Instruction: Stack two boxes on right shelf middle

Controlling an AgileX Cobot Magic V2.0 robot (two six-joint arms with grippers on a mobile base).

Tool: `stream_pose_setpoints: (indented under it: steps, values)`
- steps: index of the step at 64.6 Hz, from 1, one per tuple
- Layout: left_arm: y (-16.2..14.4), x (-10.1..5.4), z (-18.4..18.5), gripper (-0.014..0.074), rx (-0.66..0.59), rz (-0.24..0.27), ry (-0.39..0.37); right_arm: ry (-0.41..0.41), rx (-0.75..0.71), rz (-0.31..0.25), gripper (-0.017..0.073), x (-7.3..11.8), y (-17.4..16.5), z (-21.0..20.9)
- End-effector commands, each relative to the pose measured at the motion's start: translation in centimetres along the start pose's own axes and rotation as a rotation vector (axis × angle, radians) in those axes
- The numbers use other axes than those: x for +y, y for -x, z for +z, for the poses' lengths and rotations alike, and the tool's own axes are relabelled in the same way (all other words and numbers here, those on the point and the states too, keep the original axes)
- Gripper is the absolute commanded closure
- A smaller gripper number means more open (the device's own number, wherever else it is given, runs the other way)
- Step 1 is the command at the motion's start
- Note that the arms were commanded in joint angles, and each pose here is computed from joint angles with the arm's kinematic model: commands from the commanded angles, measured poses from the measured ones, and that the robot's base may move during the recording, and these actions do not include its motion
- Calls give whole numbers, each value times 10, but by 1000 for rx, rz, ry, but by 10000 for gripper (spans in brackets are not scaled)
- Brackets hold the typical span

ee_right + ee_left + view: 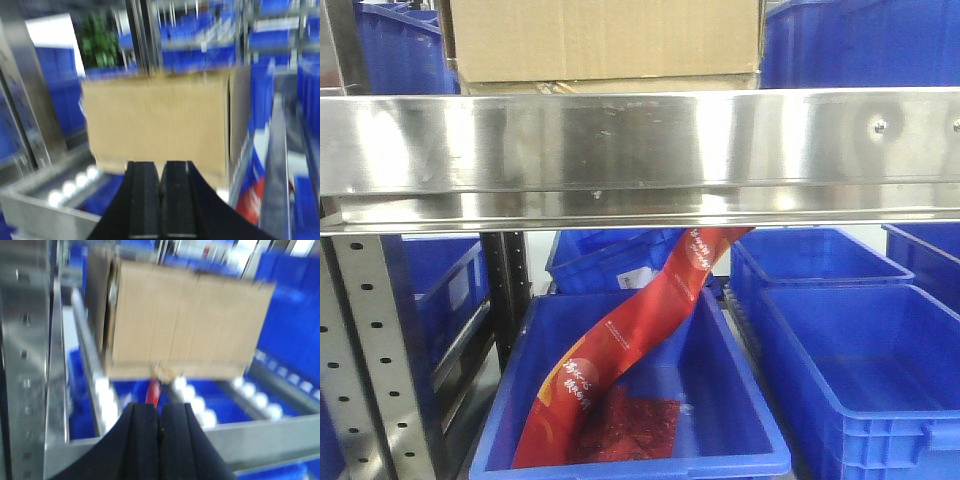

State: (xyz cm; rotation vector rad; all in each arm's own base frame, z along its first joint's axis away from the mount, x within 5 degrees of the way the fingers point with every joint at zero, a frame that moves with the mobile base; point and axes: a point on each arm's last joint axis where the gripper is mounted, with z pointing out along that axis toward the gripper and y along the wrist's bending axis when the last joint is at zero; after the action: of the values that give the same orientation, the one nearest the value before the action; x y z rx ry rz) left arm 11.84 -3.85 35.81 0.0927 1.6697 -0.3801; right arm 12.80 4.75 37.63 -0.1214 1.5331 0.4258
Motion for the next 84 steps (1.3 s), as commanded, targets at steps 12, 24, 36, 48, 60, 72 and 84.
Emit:
stream_pose_setpoints:
  steps: [12, 24, 36, 48, 60, 72, 84]
  values:
    - [9, -2, -18, 705, -97, -4, -31, 71, -194, -15, 721, 7, 22, -34]
    - [9, -2, -18, 705, -97, -4, -31, 83, -221, -15, 721, 8, 25, -38]
    - [9, -2, -18, 705, -97, -4, -31, 50, -194, -99, 721, 4, 15, -44]
    - [9, -2, -18, 705, -97, -4, -31, -79, -170, -287, 721, -11, -13, -55]
    - [9, -2, -18, 705, -97, -4, -31, -253, -125, -218, 721, -32, -54, -65]
    - [9, -2, -18, 705, -97, -4, -31, -341, -98, -219, 721, -43, -96, -77]
    - [9, -2, -18, 705, -97, -4, -31, -367, -92, -218, 721, -48, -129, -86]
